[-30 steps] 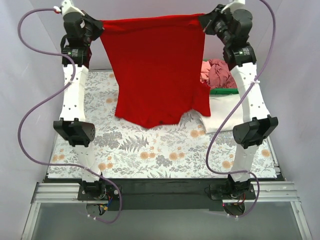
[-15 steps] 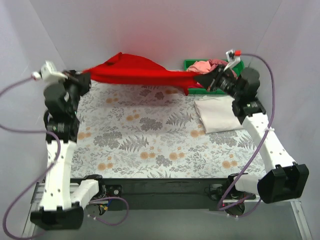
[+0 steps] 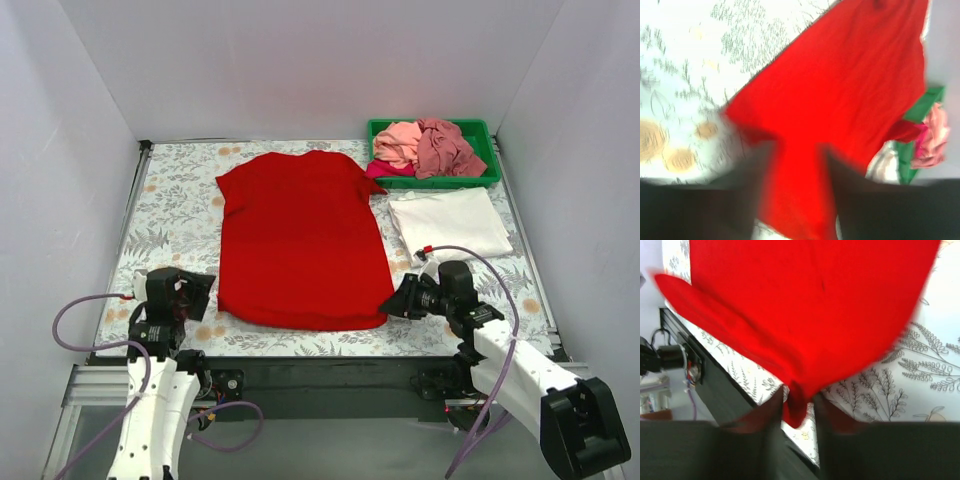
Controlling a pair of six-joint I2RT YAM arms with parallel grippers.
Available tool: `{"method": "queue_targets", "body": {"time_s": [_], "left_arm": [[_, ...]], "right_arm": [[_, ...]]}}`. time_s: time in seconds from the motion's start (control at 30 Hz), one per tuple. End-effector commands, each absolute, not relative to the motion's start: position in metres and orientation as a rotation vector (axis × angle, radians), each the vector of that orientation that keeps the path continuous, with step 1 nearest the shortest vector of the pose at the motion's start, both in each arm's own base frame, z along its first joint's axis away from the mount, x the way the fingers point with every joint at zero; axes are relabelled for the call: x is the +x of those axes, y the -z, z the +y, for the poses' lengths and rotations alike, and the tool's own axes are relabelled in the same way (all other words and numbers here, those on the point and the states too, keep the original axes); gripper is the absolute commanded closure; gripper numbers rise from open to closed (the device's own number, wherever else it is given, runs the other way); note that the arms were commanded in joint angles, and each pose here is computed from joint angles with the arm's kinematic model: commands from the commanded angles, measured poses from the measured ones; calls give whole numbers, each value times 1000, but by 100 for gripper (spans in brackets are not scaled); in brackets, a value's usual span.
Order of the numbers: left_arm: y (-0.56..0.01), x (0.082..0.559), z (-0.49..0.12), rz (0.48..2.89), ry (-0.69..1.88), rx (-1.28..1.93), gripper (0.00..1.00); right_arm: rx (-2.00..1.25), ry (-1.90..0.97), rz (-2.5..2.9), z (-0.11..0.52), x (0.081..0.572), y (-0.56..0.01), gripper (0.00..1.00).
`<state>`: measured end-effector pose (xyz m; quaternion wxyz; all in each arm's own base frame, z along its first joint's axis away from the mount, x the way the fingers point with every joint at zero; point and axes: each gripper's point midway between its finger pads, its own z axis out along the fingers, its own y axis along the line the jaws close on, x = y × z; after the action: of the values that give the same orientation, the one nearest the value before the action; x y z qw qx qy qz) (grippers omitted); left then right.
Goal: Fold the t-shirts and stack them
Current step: Flatten the tshirt out
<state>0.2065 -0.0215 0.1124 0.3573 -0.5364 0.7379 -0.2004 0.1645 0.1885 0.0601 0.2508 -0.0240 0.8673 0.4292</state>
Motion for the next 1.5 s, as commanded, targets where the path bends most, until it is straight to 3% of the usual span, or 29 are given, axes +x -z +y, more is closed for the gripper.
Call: {"method": "queue_targets", "body": {"time_s": [0.0, 0.07, 0.23, 0.27, 0.37, 0.6, 0.8, 0.97, 1.47], "left_arm": [[-136, 188, -24, 1866, 558, -1480, 2], [-142, 181, -22, 1870, 536, -1491, 2], [-188, 178, -9, 1782, 499, -1408, 2], [-195, 182, -10, 1767, 519, -1384, 2], [-196, 197, -24, 1818, 594, -1276, 2], [-170, 240, -54, 2039, 692, -1164, 2], [-169, 286, -79, 2060, 877, -1036, 2], [-141, 327, -105, 2183, 919, -978, 2], [-44, 481, -115, 2424, 590, -917, 2]], "right_arm": [[-70, -1093, 2319, 182, 172, -73, 57], [-60, -1033, 2328, 174, 173, -79, 23], [-37, -927, 2277, 162, 181, -107, 16], [-26, -902, 2276, 159, 182, -108, 9], [2, -825, 2286, 148, 183, -113, 2], [134, -485, 2319, 100, 190, -119, 2], [54, -775, 2334, 145, 185, -112, 2], [7, -833, 2347, 177, 190, -97, 2], [-196, -752, 2533, 267, 219, -62, 2]]}}
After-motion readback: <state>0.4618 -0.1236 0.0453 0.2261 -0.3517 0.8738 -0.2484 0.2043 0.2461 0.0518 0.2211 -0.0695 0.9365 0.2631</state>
